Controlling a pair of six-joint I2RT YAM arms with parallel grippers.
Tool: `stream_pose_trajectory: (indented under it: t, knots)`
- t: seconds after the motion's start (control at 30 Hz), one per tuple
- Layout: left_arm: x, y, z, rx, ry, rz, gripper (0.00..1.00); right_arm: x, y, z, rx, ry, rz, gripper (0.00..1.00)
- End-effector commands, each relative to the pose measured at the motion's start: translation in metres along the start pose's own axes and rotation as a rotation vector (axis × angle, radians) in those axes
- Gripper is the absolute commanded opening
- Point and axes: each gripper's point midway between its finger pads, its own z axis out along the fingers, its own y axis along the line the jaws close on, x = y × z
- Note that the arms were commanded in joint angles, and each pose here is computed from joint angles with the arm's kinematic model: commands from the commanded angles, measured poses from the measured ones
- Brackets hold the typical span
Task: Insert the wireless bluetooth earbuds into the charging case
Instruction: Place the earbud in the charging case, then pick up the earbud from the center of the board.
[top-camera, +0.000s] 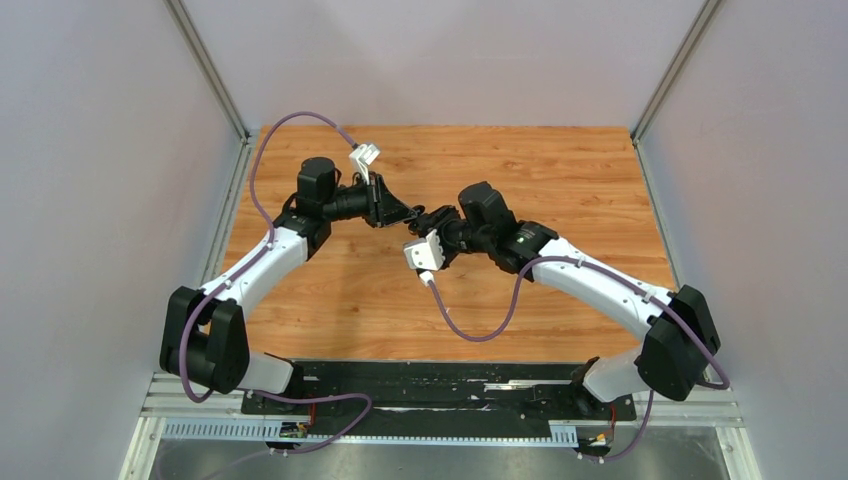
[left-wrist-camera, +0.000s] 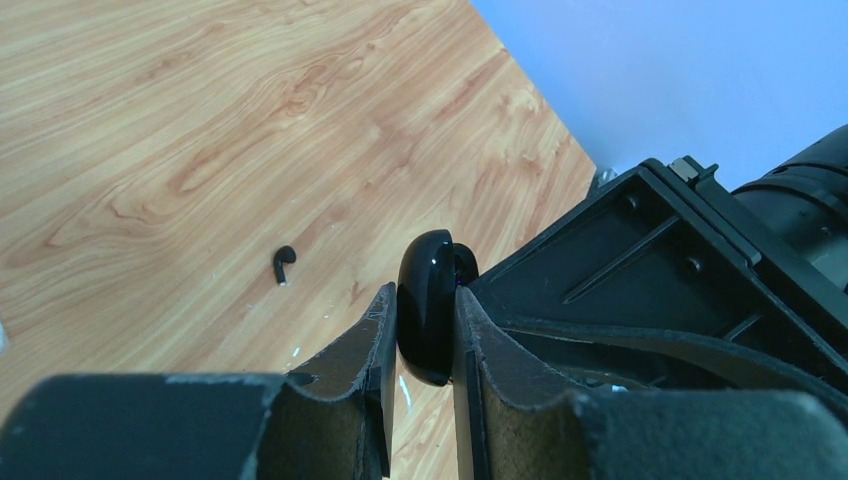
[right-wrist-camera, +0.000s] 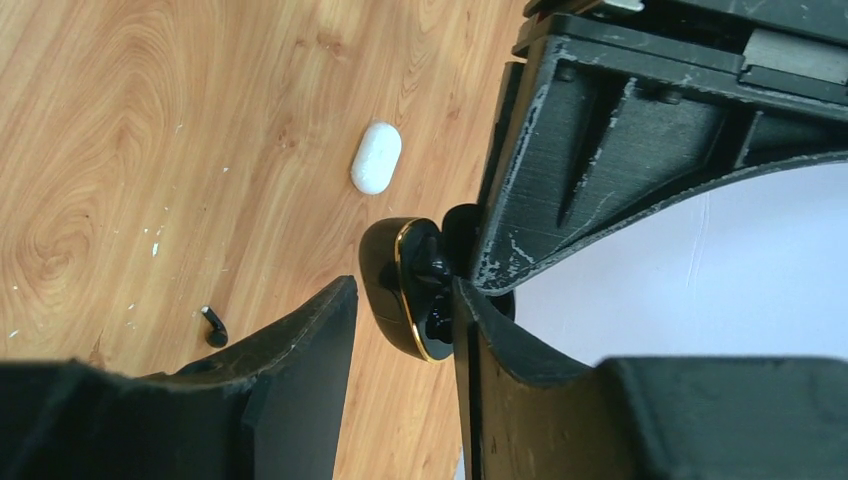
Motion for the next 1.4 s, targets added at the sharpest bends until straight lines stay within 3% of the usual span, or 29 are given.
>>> stream_pose_trajectory:
  t: [0.0,0.23,0.4,0.67,0.83,1.1,1.37]
  knots:
    - [-0.013,-0.017,-0.004,0.046,-0.036,0.070,0.00,0.002,-0.017,-0.006,0.031,0.022,0.061,0.42]
    - [-0.009,-0.014,-0.003,0.042,-0.017,0.084,0.00,0.003,-0.043,-0.019,0.100,0.035,0.133,0.44]
    - [-0.009,-0.010,-0.003,0.036,0.001,0.142,0.00,-0.001,-0.041,-0.040,0.093,0.000,0.236,0.52]
    - [-0.007,-0.008,-0.013,0.012,0.094,0.319,0.00,0.031,-0.005,-0.073,0.080,0.023,0.784,0.53]
    - [0.000,-0.005,-0.023,0.017,0.144,0.381,0.00,0.073,0.037,-0.064,-0.004,0.079,1.000,0.45]
    - [0.009,0.002,-0.036,0.001,0.208,0.343,0.00,0.128,0.109,-0.026,-0.201,0.185,1.057,0.32]
    - [0.014,0.004,-0.042,-0.035,0.221,0.304,0.00,0.155,0.133,0.009,-0.208,0.199,0.900,0.35]
